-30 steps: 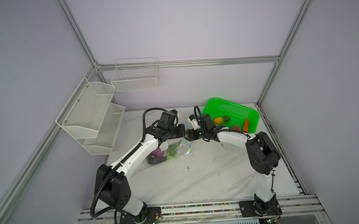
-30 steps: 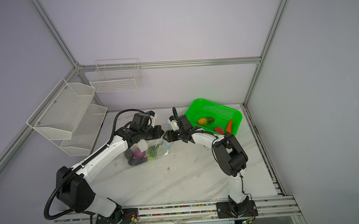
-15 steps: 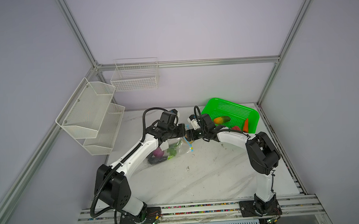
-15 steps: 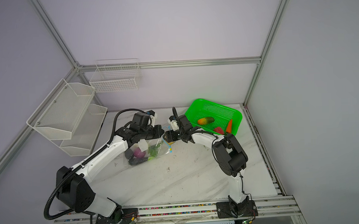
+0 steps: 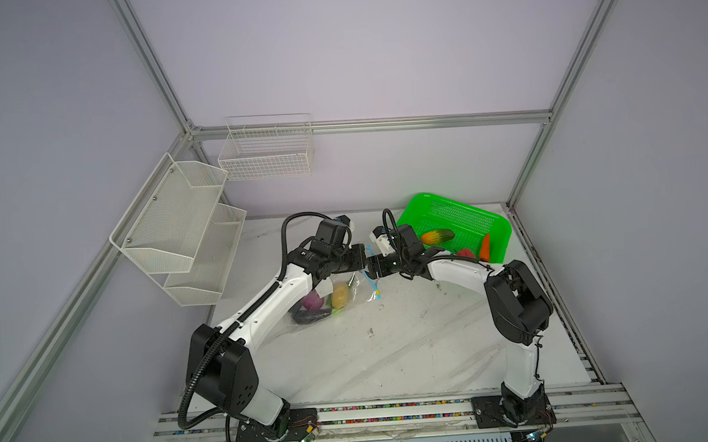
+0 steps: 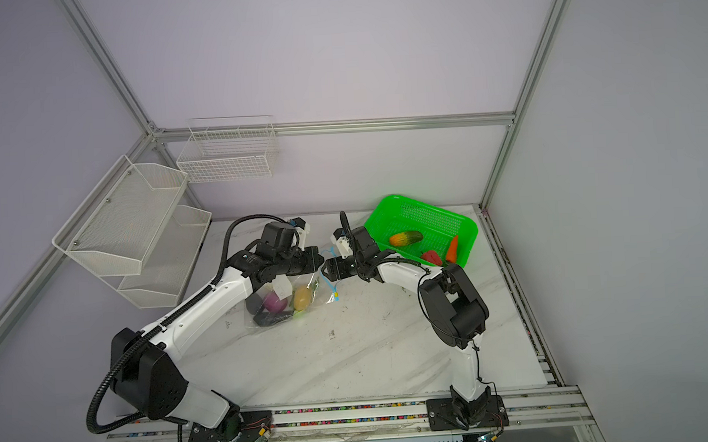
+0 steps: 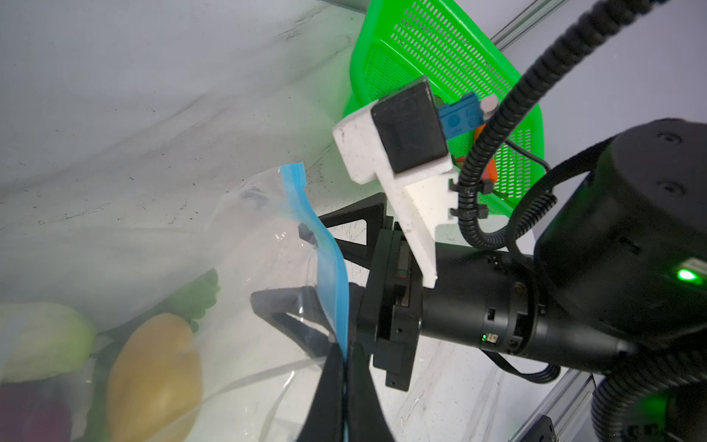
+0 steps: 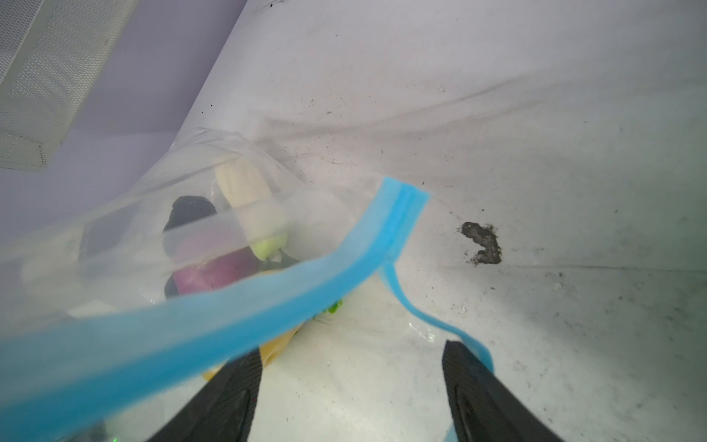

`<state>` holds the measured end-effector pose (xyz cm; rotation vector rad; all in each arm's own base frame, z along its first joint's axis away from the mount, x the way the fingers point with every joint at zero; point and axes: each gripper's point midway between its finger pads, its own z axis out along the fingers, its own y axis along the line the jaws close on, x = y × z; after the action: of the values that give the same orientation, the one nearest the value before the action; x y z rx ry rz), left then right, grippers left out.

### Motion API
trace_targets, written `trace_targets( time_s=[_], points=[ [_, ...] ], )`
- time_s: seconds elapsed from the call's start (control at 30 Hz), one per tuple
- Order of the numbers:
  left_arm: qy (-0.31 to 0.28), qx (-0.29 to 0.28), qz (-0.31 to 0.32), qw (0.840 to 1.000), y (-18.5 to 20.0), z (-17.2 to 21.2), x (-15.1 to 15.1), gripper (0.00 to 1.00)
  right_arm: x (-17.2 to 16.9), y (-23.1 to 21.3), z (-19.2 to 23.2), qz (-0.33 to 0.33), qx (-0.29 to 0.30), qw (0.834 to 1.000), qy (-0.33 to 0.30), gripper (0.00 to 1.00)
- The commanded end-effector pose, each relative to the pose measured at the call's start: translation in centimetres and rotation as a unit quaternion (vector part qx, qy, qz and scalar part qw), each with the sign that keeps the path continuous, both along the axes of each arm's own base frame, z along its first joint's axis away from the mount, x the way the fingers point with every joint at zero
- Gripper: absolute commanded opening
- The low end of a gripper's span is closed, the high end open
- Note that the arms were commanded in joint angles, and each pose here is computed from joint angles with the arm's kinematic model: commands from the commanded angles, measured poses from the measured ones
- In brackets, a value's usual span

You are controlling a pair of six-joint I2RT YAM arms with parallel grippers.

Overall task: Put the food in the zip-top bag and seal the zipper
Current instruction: 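Lower the potato into the bag and open the right gripper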

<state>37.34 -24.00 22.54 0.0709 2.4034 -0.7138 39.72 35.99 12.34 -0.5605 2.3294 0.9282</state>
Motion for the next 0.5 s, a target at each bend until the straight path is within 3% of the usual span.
trace_targets(
  time_s=[0.0,0.17,0.47],
  points=[
    [-0.029,-0.024,-0.003,0.999,-0.5,2.2,-0.1,0.0,0.1,-0.1,2.9,0.0,0.005,0.999,-0.033,0.79],
    [-0.027,-0.025,-0.005,0.999,-0.5,1.8,-0.2,0.0,1.7,-2.3,5.6,-0.017,-0.01,0.997,-0.074,0.8],
    [-0.026,-0.032,-0.011,0.999,-0.7,2.1,-0.4,0.0,5.1,-8.9,10.7,-0.106,0.004,0.989,-0.104,0.79]
  ],
)
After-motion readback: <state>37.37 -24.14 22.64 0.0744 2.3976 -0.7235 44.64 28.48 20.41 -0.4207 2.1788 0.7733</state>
